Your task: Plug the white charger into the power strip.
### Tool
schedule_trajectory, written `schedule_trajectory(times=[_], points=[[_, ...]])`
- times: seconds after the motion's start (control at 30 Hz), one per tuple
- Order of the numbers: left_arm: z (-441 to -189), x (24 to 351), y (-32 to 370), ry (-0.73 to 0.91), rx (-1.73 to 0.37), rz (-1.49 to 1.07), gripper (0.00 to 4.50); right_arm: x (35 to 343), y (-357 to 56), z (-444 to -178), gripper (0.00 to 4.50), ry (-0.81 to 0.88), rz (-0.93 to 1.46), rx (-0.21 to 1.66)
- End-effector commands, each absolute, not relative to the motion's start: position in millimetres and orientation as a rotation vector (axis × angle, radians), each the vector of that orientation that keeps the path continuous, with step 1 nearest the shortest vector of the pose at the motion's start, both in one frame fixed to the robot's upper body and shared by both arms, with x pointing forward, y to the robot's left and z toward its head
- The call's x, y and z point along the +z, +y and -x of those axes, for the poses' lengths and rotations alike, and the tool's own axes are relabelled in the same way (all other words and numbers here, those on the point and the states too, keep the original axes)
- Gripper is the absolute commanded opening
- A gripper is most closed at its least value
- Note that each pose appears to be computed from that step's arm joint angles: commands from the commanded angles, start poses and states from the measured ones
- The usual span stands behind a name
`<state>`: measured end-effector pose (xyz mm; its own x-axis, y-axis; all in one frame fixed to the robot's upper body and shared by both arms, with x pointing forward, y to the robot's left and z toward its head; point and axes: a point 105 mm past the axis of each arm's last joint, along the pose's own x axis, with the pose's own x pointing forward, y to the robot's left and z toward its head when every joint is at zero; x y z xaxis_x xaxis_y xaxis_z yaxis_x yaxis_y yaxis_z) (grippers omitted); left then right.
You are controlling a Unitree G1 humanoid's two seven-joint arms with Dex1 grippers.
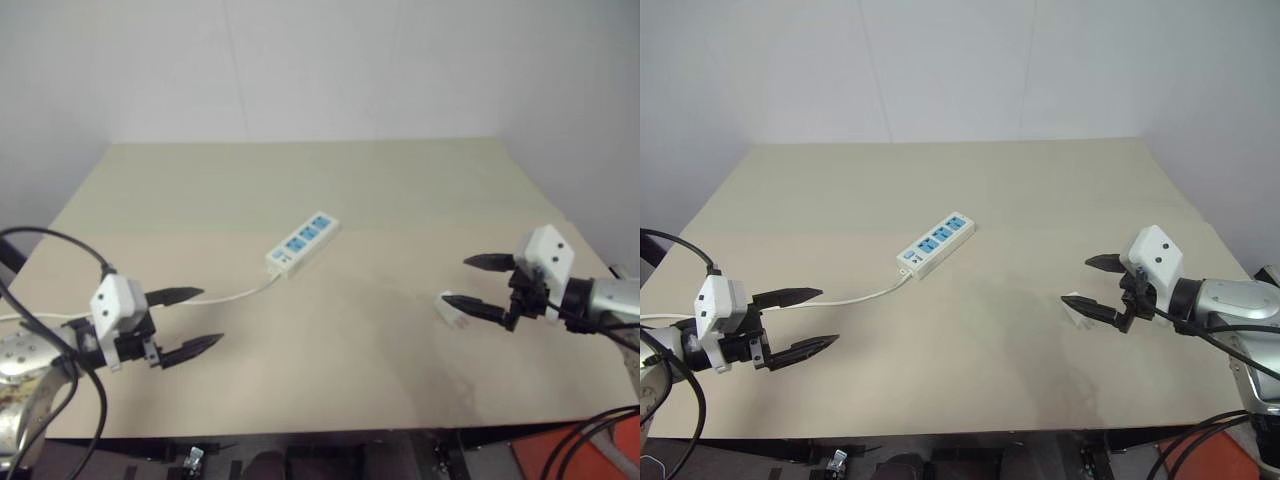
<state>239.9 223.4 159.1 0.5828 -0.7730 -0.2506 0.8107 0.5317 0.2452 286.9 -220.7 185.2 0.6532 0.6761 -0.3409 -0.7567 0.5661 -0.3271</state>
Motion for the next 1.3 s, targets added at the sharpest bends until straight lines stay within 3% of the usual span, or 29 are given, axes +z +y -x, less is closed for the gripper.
schedule_trajectory(times=[0.03, 0.33, 0.47, 0.63, 0.83, 0.93, 1.03, 1.17, 1.3], points=[[-239.8, 166.6, 222.9, 0.099, -0.948, -0.381, 4.47, 197.4, -221.6, -285.0, 4.50, 0.147, 0.493, 0.835], [-255.2, 162.9, 223.1, 0.110, -0.853, -0.374, 4.47, 197.2, -221.6, -284.5, 4.50, 0.145, 0.492, 0.831], [-291.6, 140.7, 221.5, 0.238, -0.686, -0.399, 4.47, 199.5, -218.3, -286.2, 4.50, 0.126, 0.480, 0.836], [-319.8, 125.8, 196.5, 0.294, -0.731, -0.369, 4.47, 203.6, -210.5, -287.5, 4.50, 0.101, 0.477, 0.851], [-369.5, 97.3, 172.7, 0.403, -0.628, -0.316, 4.47, 209.9, -207.1, -285.3, 4.50, 0.072, 0.468, 0.853], [-388.5, 81.3, 159.6, 0.458, -0.576, -0.320, 3.88, 213.3, -206.9, -282.9, 4.50, 0.062, 0.466, 0.846], [-394.5, 75.5, 150.1, 0.469, -0.569, -0.308, 2.98, 214.7, -207.2, -280.0, 4.50, 0.061, 0.467, 0.840], [-388.2, 73.2, 141.1, 0.478, -0.615, -0.287, 1.64, 216.1, -209.8, -275.9, 4.50, 0.059, 0.470, 0.822], [-381.1, 72.1, 145.7, 0.486, -0.620, -0.283, 0.60, 214.7, -210.3, -272.8, 4.50, 0.061, 0.463, 0.814]])
